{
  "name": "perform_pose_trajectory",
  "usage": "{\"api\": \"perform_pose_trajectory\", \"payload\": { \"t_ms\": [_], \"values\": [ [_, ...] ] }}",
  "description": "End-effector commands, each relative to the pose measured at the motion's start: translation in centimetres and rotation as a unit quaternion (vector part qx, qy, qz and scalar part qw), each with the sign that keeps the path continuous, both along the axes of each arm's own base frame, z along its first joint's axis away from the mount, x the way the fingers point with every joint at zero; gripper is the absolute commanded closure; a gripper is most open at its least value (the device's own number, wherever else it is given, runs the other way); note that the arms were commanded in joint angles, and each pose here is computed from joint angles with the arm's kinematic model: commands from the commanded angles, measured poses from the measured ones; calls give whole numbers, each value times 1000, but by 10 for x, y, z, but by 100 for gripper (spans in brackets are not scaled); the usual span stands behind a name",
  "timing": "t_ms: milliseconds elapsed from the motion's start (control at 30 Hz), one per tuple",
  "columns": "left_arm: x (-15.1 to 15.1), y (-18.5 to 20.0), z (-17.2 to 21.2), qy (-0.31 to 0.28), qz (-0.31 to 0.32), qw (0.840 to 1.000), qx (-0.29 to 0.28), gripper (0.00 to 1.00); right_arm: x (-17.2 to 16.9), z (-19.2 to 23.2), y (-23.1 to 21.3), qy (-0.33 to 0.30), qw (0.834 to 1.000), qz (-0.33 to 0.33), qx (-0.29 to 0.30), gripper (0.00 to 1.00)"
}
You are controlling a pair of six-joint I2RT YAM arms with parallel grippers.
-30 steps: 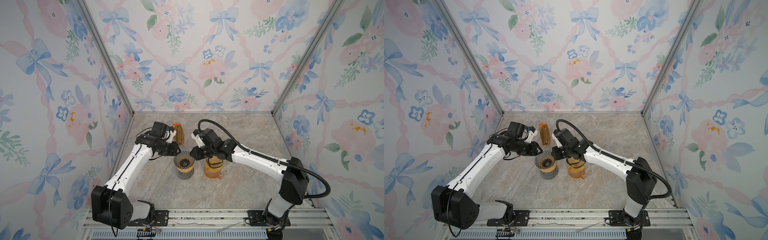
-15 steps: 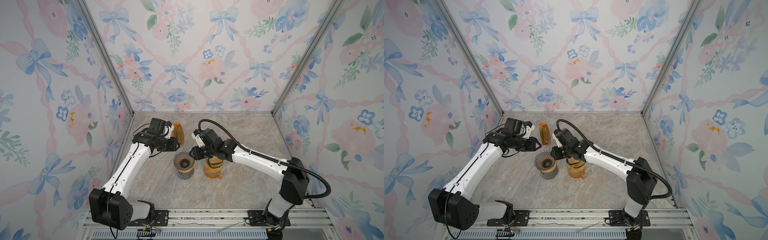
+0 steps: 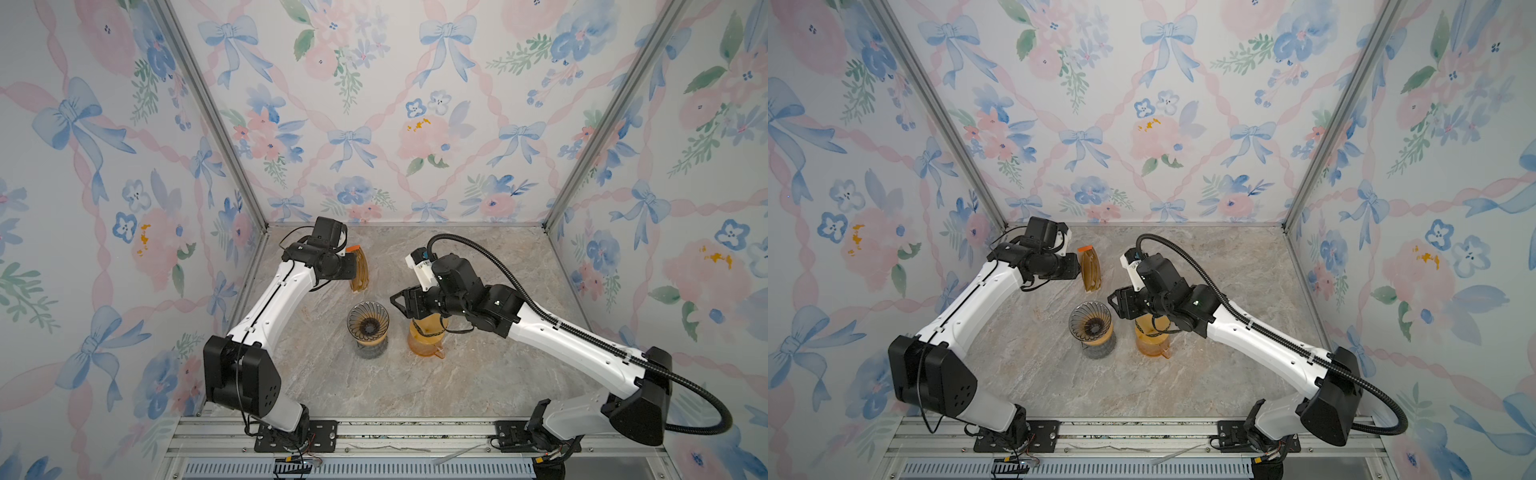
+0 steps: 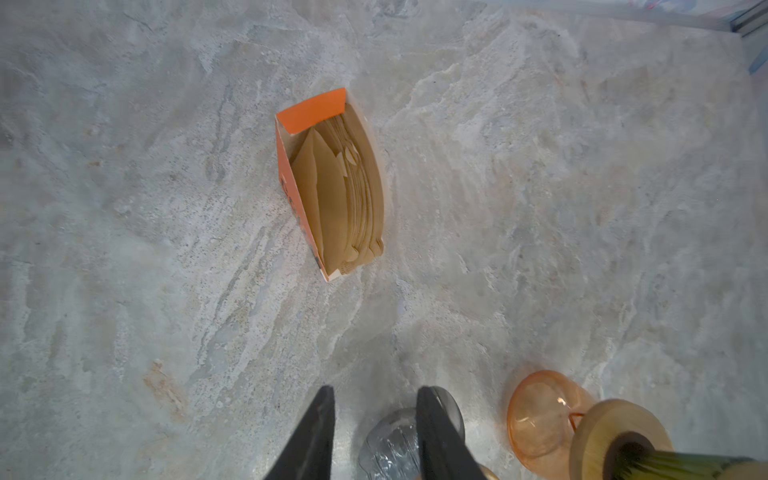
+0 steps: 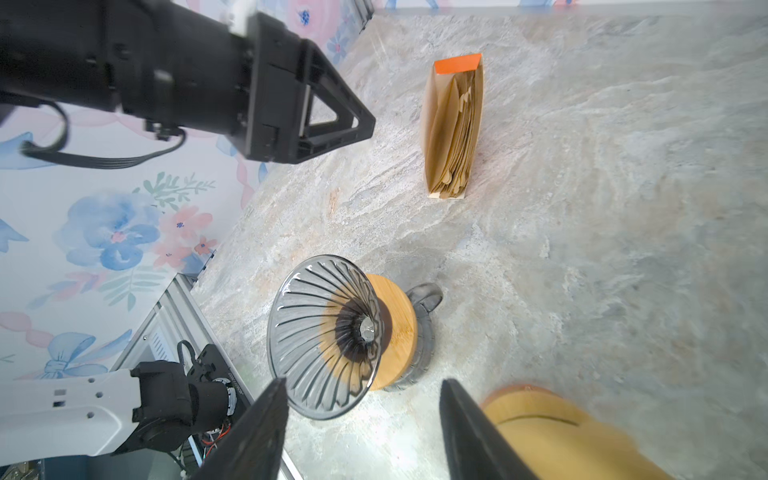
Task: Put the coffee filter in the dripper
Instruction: 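Move the left gripper over the orange-topped box of brown filters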
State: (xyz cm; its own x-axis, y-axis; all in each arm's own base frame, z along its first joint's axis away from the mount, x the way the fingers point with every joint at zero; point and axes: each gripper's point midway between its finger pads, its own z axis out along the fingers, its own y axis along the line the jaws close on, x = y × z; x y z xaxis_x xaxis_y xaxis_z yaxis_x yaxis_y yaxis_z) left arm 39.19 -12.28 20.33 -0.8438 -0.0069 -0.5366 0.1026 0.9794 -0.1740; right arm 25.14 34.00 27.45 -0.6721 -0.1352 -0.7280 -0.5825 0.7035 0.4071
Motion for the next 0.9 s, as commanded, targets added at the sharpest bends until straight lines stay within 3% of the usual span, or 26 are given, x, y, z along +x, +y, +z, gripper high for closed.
{"api": "perform_pose_trajectory", "payload": {
  "t_ms": [0,67,267,500,867],
  "values": [
    [22,3,-2,-19,13,998,57,65,-8,-1,-23,-22,999,-11,-26,35],
    [33,1,-8,-17,20,997,71,65,-14,3,-34,-32,999,-14,-27,29],
    [62,-1,-21,-21,37,992,119,67,-23,11,-64,-58,997,-34,-29,26],
    [87,-1,-41,-14,44,988,149,70,-29,23,-84,-81,995,-50,-18,1],
    [98,5,-62,-2,54,982,180,77,-29,22,-98,-81,994,-69,-20,4]
  ]
}}
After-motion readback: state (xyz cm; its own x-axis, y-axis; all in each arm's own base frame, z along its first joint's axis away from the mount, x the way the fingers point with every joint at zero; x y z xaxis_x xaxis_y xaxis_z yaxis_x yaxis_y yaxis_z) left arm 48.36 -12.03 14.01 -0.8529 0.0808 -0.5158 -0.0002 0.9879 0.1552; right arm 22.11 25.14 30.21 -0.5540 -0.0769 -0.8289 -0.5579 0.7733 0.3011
